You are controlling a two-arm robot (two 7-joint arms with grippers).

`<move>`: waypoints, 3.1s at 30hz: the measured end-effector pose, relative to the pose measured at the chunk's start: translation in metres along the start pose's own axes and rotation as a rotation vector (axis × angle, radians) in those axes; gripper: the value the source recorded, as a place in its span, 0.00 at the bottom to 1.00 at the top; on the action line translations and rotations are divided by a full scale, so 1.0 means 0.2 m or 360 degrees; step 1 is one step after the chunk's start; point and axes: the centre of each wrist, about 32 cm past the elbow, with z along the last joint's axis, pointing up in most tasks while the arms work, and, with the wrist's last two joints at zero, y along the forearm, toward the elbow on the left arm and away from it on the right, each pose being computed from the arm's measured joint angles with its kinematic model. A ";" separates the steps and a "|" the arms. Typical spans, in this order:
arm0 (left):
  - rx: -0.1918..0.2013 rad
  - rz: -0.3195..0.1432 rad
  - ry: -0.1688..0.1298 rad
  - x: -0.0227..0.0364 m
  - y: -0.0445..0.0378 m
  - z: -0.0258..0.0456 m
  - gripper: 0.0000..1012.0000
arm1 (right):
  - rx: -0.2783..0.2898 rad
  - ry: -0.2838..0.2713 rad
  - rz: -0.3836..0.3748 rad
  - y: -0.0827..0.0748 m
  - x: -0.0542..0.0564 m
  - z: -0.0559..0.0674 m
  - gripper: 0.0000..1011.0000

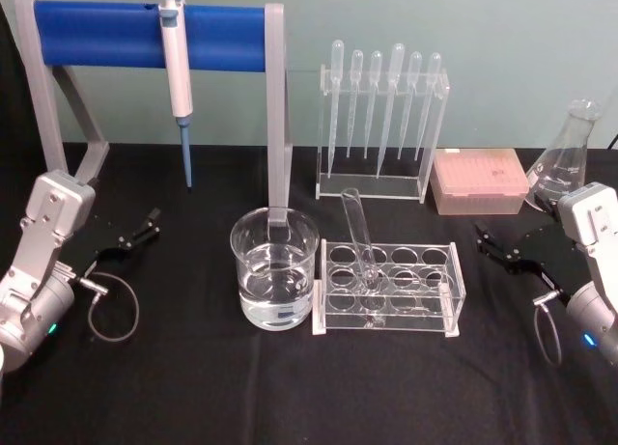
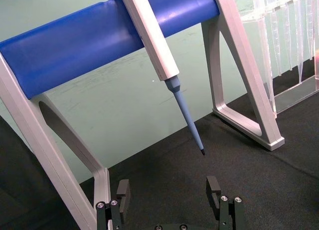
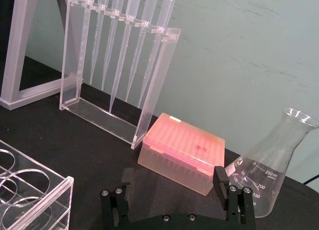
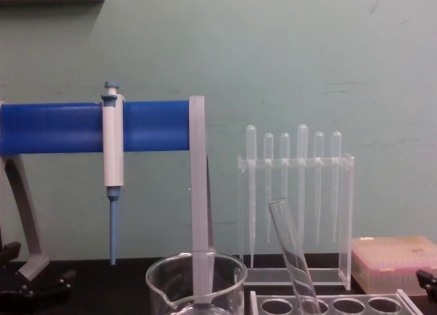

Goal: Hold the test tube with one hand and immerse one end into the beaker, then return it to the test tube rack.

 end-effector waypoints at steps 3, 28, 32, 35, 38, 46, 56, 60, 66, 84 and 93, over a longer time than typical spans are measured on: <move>0.0000 0.0000 0.0000 0.000 0.000 0.000 0.99 | 0.0000 0.0000 0.0000 0.00 0.00 0.00 0.99; 0.0000 0.0000 0.0000 0.000 0.000 0.000 0.99 | 0.0216 0.0195 0.0599 -0.24 -0.14 0.28 0.99; 0.0000 0.0000 0.0000 0.000 0.000 0.000 0.99 | 0.0217 0.0276 0.0751 -0.14 -0.15 0.31 0.99; 0.0000 0.0000 0.0000 0.000 0.000 0.000 0.99 | 0.0182 0.0296 0.0820 -0.06 -0.14 0.34 0.99; 0.0000 0.0000 0.0000 0.000 0.000 0.000 0.99 | 0.0142 0.0299 0.0862 0.01 -0.13 0.37 0.99; 0.0000 0.0000 0.0000 0.000 0.000 0.000 0.99 | 0.0022 0.0315 0.0985 0.16 -0.09 0.43 0.99; 0.0000 0.0000 0.0000 0.000 0.000 0.000 0.99 | -0.0058 0.0229 0.1051 0.23 -0.10 0.48 0.87; 0.0000 0.0000 0.0000 0.000 0.000 0.000 0.99 | -0.0065 0.0205 0.1052 0.24 -0.10 0.50 0.76; 0.0000 0.0000 0.0000 0.000 0.000 0.000 0.99 | -0.0053 0.0185 0.1042 0.23 -0.10 0.52 0.62; 0.0000 0.0000 0.0000 0.000 0.000 0.000 0.99 | 0.0066 0.0268 0.0980 0.19 -0.07 0.55 0.23; 0.0000 0.0000 0.0000 0.000 0.000 0.000 0.99 | 0.0314 0.0405 0.0867 0.08 -0.04 0.60 0.23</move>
